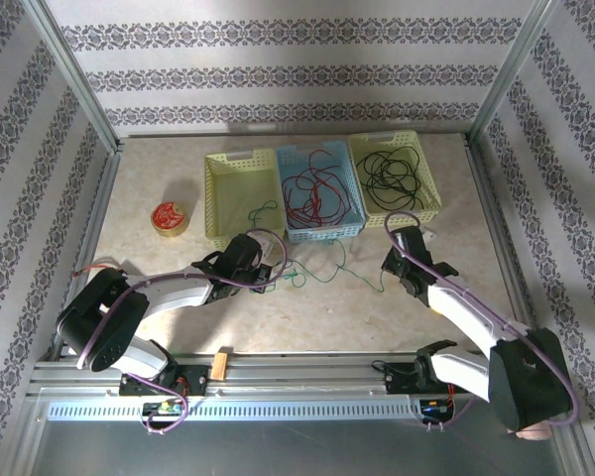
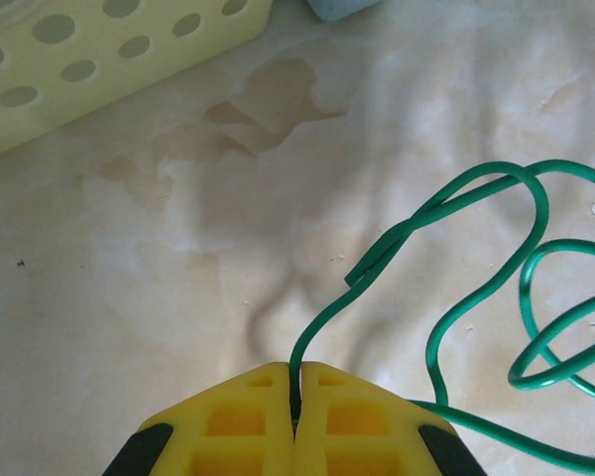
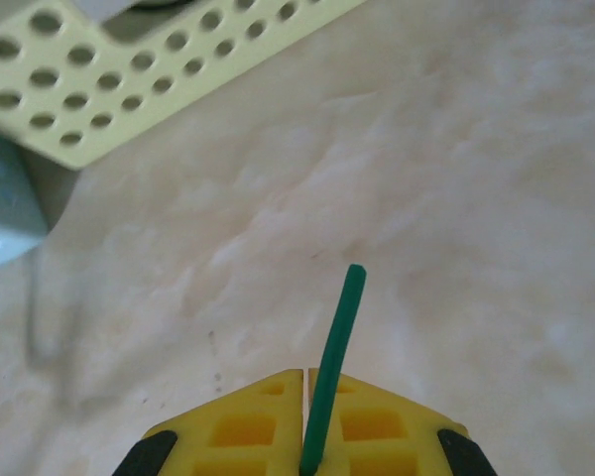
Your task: Untangle the cables
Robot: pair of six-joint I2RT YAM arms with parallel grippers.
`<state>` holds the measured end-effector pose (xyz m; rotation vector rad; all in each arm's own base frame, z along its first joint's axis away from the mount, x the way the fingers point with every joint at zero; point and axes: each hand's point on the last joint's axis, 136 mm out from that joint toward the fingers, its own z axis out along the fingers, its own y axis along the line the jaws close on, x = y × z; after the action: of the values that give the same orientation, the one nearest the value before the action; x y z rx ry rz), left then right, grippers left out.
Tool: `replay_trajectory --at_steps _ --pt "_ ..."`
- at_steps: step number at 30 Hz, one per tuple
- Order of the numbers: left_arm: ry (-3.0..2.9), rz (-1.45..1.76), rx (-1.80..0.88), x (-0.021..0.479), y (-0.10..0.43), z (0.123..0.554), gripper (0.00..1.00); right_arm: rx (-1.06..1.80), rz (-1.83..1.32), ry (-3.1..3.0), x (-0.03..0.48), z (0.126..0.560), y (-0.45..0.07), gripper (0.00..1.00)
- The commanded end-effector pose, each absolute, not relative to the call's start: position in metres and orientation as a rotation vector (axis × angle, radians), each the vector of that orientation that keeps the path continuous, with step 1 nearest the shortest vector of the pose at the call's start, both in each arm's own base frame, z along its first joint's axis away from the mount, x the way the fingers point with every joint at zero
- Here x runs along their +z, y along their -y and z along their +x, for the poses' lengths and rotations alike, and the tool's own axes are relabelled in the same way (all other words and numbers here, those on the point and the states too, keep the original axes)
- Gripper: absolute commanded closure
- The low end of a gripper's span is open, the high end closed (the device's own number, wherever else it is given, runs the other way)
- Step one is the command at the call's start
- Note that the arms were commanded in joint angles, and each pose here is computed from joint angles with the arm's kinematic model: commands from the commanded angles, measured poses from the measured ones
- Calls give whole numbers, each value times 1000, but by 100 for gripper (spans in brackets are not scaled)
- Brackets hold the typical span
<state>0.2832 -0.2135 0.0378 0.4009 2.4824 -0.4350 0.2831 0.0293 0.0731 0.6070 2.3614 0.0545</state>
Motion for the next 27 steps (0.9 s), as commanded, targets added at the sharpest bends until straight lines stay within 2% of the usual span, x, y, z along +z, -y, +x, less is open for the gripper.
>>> replay_trajectory --at_steps 1,7,14,17,21,27 --pt "-2486 371 -411 40 210 290 100 -32 667 -2332 76 277 -9 100" --pt "-2483 369 -410 41 210 289 100 -207 696 -2332 79 267 19 100" --pt "-2484 383 -421 41 212 289 100 -136 672 -2369 72 270 4 100" --pt "-2483 385 -426 41 213 290 100 -19 584 -2321 89 282 -24 100" --pt "-2490 396 -441 39 217 290 100 130 393 -2227 135 304 -81 100" --pt "-2471 400 -461 42 218 289 100 331 216 -2155 197 357 -164 100"
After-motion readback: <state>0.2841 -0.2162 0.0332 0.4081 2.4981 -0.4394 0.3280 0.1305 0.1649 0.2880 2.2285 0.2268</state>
